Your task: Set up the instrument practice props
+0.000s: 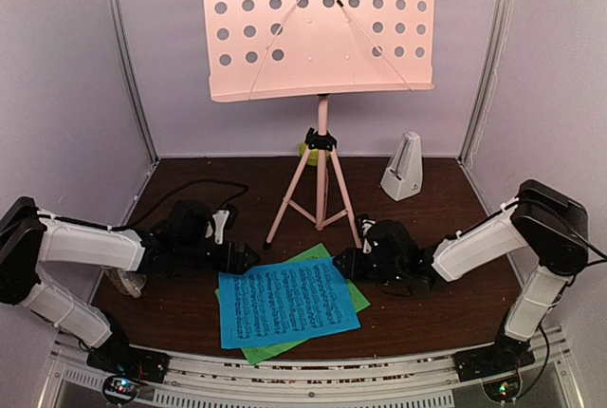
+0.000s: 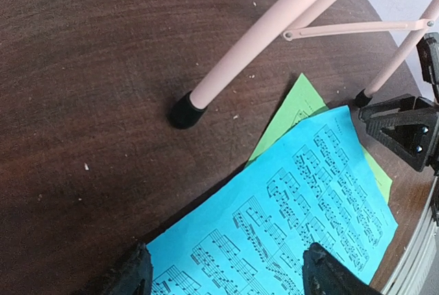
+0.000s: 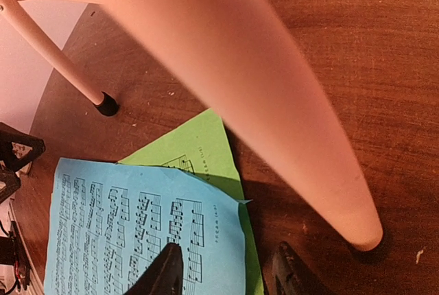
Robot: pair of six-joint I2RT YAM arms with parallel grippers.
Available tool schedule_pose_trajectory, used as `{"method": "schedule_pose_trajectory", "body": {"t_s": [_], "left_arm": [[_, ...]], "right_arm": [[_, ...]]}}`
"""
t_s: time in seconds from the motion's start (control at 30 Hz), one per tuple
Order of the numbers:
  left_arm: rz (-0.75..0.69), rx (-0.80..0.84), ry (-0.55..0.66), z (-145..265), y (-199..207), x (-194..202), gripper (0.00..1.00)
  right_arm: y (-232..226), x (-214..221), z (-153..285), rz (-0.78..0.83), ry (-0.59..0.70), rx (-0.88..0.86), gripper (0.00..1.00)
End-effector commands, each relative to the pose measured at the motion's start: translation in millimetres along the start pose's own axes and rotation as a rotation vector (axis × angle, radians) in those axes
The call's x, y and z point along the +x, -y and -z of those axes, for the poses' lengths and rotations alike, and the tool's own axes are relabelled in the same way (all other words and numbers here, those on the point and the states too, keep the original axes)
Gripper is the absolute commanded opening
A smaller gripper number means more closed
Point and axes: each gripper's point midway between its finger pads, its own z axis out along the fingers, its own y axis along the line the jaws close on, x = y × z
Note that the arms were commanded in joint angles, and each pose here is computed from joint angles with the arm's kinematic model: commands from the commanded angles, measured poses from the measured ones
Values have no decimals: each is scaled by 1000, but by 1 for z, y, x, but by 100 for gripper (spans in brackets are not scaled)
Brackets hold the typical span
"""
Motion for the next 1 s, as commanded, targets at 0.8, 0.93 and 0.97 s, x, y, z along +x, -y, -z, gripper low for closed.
{"method": "schedule_pose_trajectory", "body": {"t_s": [0.8, 0.93, 0.97], "left_arm": [[-5, 55, 17, -20, 9, -7, 78], [-5, 52, 15, -20, 8, -6, 78], [-6, 53, 15, -20, 8, -7, 78]], "right_arm": [[-8, 5, -25, -42, -1, -34, 29], [-7, 7, -22, -58, 5, -49, 21], [-8, 6, -20, -62, 9, -56, 19]]}}
